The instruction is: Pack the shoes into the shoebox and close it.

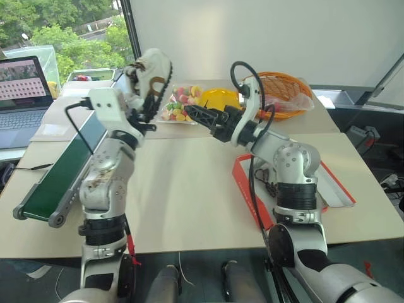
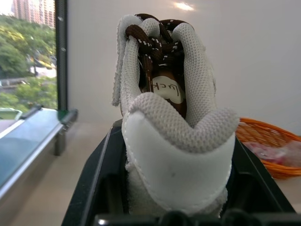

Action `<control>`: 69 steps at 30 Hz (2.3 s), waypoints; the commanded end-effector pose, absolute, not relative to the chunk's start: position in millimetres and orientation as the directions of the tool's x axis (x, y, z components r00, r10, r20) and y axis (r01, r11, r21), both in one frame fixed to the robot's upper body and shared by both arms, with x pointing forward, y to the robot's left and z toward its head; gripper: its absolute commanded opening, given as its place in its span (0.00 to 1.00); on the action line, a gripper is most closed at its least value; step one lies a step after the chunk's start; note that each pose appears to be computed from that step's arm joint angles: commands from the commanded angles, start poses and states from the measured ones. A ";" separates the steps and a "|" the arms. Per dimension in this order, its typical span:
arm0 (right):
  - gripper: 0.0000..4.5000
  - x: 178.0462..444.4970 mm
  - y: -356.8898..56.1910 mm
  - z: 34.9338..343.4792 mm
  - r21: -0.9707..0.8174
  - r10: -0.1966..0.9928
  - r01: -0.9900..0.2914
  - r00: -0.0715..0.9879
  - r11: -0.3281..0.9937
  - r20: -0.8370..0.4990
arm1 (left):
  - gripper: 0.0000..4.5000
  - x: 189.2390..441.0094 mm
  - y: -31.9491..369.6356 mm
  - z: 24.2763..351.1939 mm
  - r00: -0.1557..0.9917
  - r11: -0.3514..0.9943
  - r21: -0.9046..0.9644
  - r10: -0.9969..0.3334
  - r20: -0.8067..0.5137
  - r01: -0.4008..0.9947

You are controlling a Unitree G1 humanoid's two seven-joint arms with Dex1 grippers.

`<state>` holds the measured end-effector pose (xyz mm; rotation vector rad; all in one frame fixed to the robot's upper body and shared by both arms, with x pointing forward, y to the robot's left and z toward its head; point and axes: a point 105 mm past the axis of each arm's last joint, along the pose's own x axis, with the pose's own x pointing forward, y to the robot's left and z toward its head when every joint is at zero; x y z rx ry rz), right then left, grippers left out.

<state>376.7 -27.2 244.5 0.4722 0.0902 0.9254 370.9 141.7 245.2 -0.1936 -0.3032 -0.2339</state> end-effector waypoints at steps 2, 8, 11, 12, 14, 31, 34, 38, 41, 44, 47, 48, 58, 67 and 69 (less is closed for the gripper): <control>1.00 382.1 -31.0 265.4 0.425 0.761 -0.756 0.616 0.498 0.205 | 0.40 355.4 109.3 268.8 0.881 0.924 -0.151 -0.272 0.388 0.351; 1.00 398.3 -42.0 266.3 0.441 0.717 -0.724 0.661 0.530 0.222 | 0.40 347.8 87.4 267.2 0.869 0.894 -0.176 -0.328 0.370 0.412; 1.00 406.0 -47.1 267.2 0.454 0.697 -0.709 0.678 0.539 0.231 | 0.40 341.9 80.0 265.7 0.865 0.881 -0.184 -0.352 0.359 0.435; 1.00 407.8 -48.4 267.3 0.459 0.692 -0.705 0.683 0.540 0.234 | 0.40 340.9 79.3 264.8 0.866 0.880 -0.187 -0.354 0.354 0.437; 1.00 411.1 -50.2 268.1 0.472 0.684 -0.700 0.688 0.537 0.243 | 0.40 338.5 78.6 261.7 0.869 0.878 -0.192 -0.359 0.341 0.438; 0.08 413.9 -40.6 275.0 0.467 0.691 -0.727 0.663 0.503 0.289 | 0.40 336.1 76.7 249.7 0.886 0.867 -0.241 -0.368 0.282 0.437; 0.07 414.5 -39.6 274.6 0.467 0.689 -0.725 0.666 0.507 0.285 | 0.40 337.8 78.0 247.5 0.888 0.864 -0.249 -0.372 0.269 0.437; 0.07 418.6 -42.6 272.1 0.457 0.669 -0.700 0.695 0.548 0.263 | 0.72 337.7 85.8 243.7 0.887 0.855 -0.262 -0.386 0.253 0.447; 0.07 420.7 -47.6 272.2 0.434 0.655 -0.689 0.712 0.581 0.252 | 0.96 334.9 97.4 235.9 0.886 0.851 -0.257 -0.413 0.210 0.458; 0.07 421.6 -56.6 274.6 0.390 0.646 -0.683 0.724 0.618 0.243 | 0.96 330.3 116.5 232.3 0.891 0.850 -0.270 -0.416 0.182 0.452; 0.07 423.8 -80.0 278.2 0.249 0.624 -0.652 0.758 0.716 0.189 | 0.96 316.7 121.9 232.2 0.858 0.833 -0.209 -0.490 0.151 0.512; 0.07 424.5 -88.6 279.9 0.199 0.616 -0.637 0.771 0.745 0.164 | 0.96 313.8 121.4 231.2 0.848 0.825 -0.198 -0.511 0.139 0.529; 0.07 402.2 -153.6 301.6 -0.087 0.593 -0.605 0.794 0.791 -0.132 | 0.96 319.0 107.0 206.3 0.837 0.802 -0.250 -0.543 0.073 0.542; 0.07 357.4 -193.3 269.7 -0.149 0.564 -0.658 0.723 0.738 -0.398 | 0.96 320.2 90.2 183.9 0.819 0.785 -0.265 -0.573 0.031 0.560; 0.07 352.1 -197.7 253.3 -0.147 0.554 -0.666 0.706 0.731 -0.442 | 0.96 321.5 86.9 186.4 0.810 0.780 -0.245 -0.586 0.037 0.576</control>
